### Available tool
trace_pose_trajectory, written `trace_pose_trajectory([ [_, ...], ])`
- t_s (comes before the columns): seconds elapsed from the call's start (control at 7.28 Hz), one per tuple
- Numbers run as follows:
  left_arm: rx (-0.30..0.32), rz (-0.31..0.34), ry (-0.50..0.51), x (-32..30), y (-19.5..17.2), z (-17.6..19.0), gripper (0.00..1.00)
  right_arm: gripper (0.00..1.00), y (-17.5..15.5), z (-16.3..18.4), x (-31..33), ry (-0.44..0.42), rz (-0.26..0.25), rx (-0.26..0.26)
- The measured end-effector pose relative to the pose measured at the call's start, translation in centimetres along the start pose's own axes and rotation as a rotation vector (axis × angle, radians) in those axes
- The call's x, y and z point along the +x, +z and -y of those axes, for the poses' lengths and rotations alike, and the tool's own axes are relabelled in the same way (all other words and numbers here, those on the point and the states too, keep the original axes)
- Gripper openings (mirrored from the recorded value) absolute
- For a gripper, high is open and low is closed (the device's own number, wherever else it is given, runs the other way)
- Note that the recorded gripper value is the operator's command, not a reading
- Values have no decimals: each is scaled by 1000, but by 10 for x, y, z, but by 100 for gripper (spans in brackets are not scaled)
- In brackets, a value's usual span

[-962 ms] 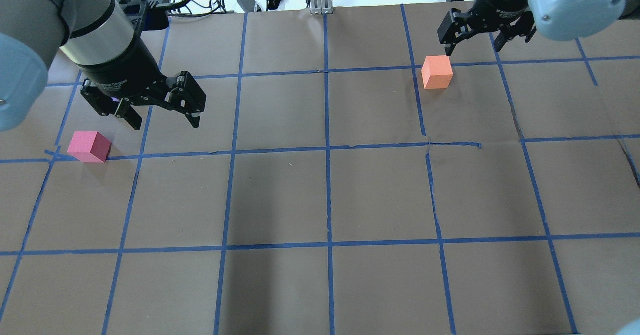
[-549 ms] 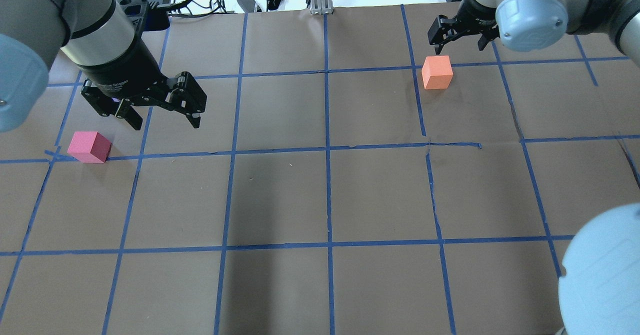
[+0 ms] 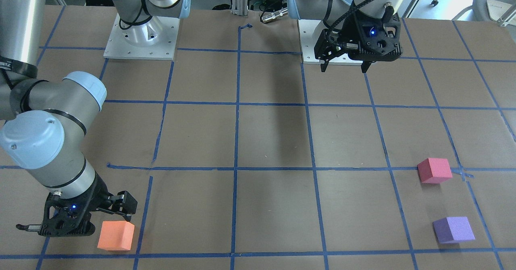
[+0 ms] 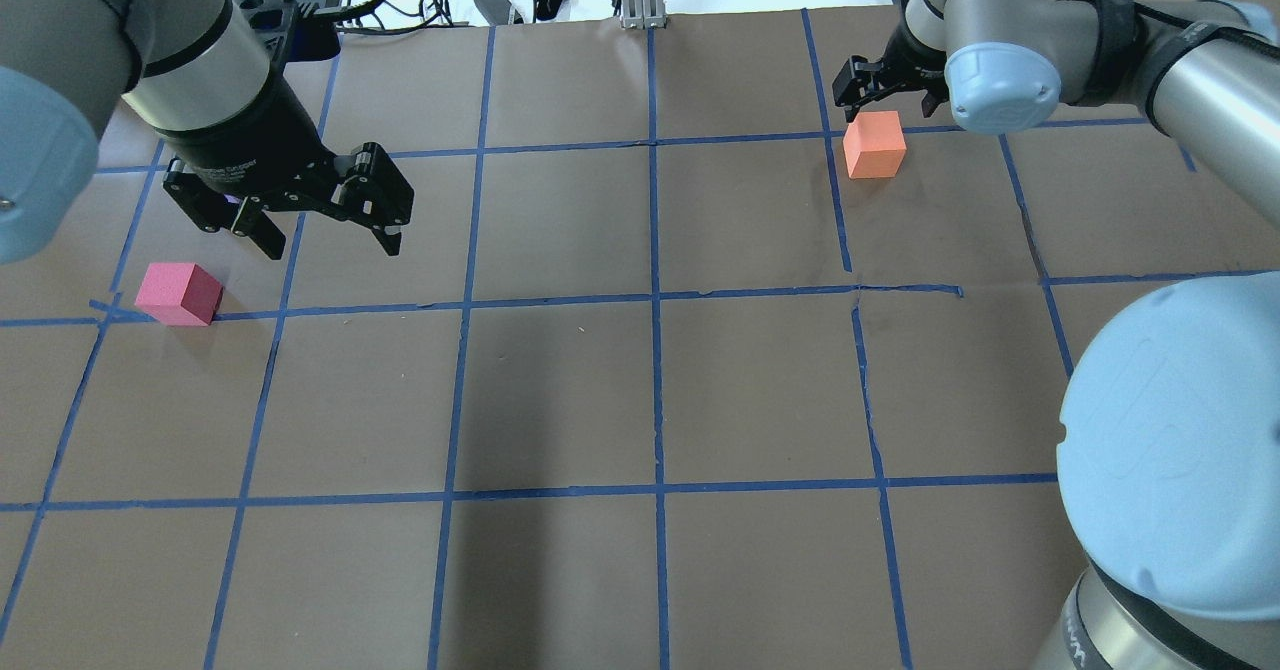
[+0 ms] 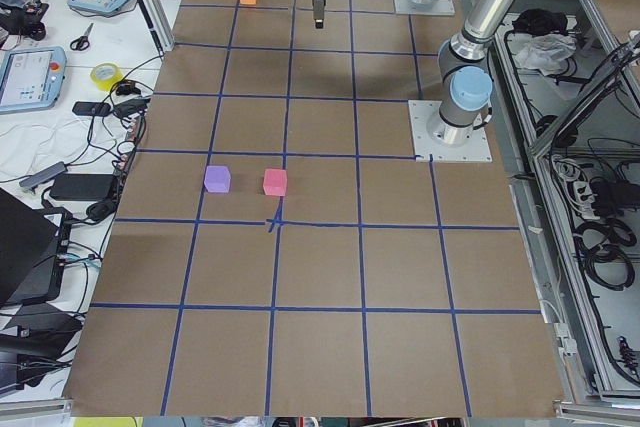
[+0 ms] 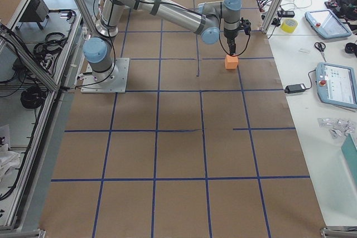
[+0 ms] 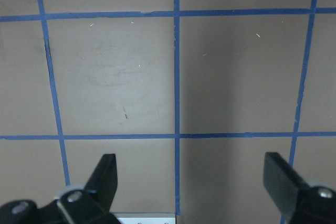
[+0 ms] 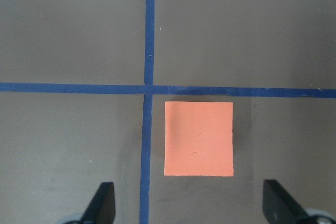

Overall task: Arrange blocks in a line
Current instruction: 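Lower the right gripper over the orange cube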

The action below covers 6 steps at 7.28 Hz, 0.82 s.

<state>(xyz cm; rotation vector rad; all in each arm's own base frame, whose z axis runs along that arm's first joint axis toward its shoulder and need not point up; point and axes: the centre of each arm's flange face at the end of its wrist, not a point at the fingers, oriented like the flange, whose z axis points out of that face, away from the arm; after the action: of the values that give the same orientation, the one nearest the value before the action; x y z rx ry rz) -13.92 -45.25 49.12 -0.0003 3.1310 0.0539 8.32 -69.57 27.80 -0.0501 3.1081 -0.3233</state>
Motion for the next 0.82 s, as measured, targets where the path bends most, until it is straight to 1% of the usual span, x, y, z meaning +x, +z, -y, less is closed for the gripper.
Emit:
trace_pose_trajectory([
  [0.27, -3, 0, -4, 0, 1, 1, 100, 100, 25, 5, 9, 11, -1, 13],
  [0.82, -4, 0, 5, 5, 3, 2, 100, 100, 57, 13, 16, 65, 12, -3],
])
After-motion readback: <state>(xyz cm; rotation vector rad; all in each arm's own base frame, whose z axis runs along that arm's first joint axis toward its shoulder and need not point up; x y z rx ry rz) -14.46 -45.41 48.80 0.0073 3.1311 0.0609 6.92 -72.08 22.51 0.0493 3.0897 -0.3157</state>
